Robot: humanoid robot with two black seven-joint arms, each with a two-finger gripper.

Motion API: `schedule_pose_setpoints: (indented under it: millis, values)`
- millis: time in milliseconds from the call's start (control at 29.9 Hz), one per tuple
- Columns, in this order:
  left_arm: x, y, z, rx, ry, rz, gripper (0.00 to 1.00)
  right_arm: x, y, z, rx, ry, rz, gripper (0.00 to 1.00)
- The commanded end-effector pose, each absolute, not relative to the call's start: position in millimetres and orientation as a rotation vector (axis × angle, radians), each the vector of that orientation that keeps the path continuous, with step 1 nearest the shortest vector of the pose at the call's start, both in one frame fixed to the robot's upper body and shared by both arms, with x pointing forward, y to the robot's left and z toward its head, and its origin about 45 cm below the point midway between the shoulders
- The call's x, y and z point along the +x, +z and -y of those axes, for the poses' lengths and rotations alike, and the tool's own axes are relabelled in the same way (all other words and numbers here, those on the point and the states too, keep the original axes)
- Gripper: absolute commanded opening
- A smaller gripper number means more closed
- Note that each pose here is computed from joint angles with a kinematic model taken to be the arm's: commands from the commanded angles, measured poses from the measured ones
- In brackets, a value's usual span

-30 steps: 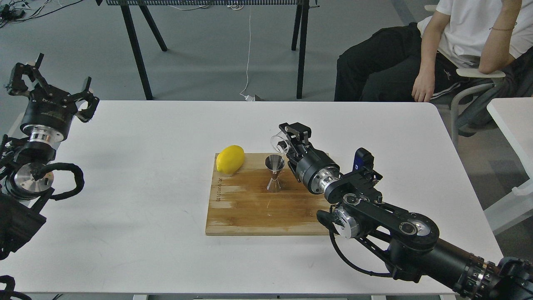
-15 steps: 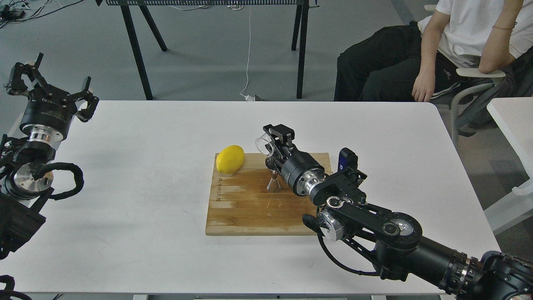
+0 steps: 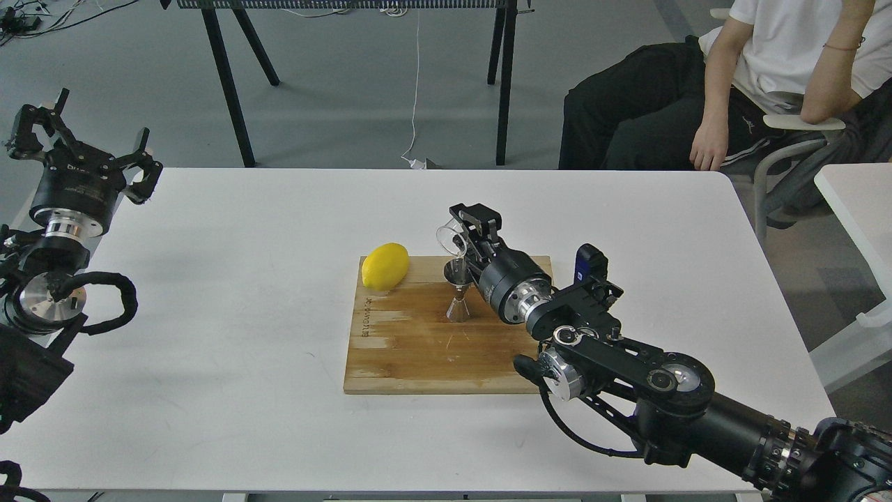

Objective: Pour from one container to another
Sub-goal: 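Tilt the glass cup with the right gripper to pour into the jigger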

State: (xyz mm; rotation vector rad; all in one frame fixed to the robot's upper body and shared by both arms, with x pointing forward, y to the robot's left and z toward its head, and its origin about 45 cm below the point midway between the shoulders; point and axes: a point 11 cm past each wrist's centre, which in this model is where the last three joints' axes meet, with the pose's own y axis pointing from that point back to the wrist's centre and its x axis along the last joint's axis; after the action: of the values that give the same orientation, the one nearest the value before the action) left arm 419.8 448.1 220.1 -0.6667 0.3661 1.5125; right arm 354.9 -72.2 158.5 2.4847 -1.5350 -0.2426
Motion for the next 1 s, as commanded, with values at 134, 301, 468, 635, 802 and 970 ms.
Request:
schedule_pose_setpoints:
  millis: [134,301,468,635,802,970]
  values:
    - [420.0,220.1,-447.9,-0.668,1.512,-0.367,1.00,362.2,162.4,83.1,2.470,-0.191,1.543,0.31]
    - [420.0,220.1,-447.9,-0.668,1.512,-0.367,1.00,362.5,163.1,83.2,2.471,-0.176,1.537,0.31]
    - [419.9,220.5,-448.5,-0.667,1.513,-0.366,1.00,360.6,162.9,79.6,2.479,-0.109,1.516,0.31]
    - [420.0,219.8,-447.7,-0.666,1.512,-0.367,1.00,357.3,159.9,78.9,2.483,-0.083,1.496,0.31]
    - [419.9,220.5,-448.5,-0.667,1.513,-0.366,1.00,354.9,158.1,77.8,2.487,-0.061,1.480,0.31]
    - [419.8,220.3,-448.4,-0.667,1.513,-0.365,1.00,353.7,160.1,76.6,2.491,0.048,1.470,0.31]
